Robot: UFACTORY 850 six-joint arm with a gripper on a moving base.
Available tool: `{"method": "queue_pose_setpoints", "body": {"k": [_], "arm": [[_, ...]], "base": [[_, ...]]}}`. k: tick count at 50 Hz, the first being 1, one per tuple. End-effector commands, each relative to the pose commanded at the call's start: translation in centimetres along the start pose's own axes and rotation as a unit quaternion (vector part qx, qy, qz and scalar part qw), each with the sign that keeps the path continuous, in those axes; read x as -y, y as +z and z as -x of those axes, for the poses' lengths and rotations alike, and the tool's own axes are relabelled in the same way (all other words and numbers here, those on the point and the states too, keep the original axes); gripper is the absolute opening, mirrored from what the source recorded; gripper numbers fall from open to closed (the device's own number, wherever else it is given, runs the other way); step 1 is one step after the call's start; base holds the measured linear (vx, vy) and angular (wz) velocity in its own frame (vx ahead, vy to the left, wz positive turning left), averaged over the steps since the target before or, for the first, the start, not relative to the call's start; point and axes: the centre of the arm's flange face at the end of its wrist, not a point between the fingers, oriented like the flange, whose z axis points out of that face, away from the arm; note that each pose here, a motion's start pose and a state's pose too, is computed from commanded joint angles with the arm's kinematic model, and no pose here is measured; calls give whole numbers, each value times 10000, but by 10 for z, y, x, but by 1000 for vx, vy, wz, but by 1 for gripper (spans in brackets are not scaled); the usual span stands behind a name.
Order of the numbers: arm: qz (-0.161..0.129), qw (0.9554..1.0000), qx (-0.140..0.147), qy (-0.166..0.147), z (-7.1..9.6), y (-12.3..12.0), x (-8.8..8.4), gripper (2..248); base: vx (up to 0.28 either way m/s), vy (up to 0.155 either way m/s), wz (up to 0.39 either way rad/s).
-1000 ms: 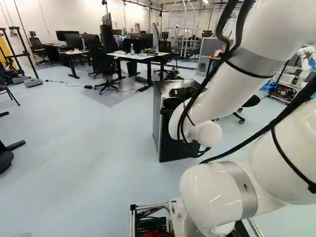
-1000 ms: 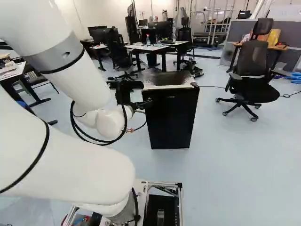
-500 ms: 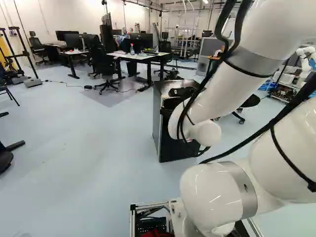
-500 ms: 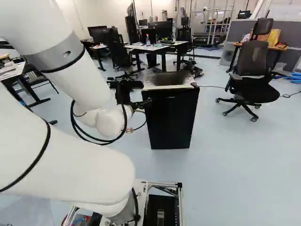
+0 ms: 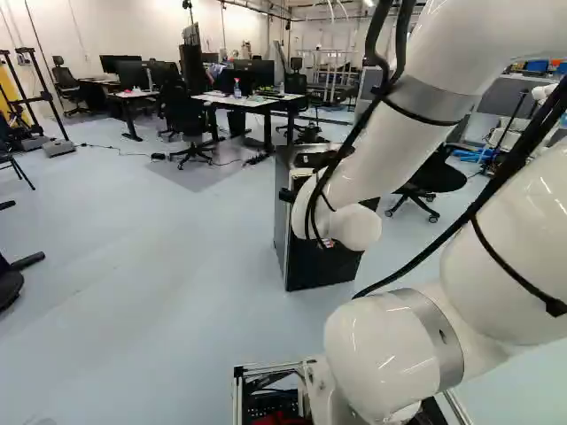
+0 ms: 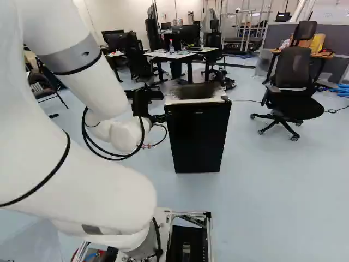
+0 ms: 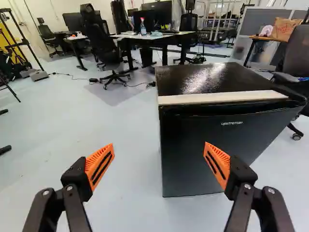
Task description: Grab a drink from the fridge
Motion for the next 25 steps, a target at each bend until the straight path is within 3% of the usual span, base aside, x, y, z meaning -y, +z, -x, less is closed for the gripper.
{"method": "queue_pose_setpoints", "body": {"k": [25], "arm": [[-21, 9996, -208, 196, -7, 8, 24, 247]], "base": [[0, 0, 0]]}}
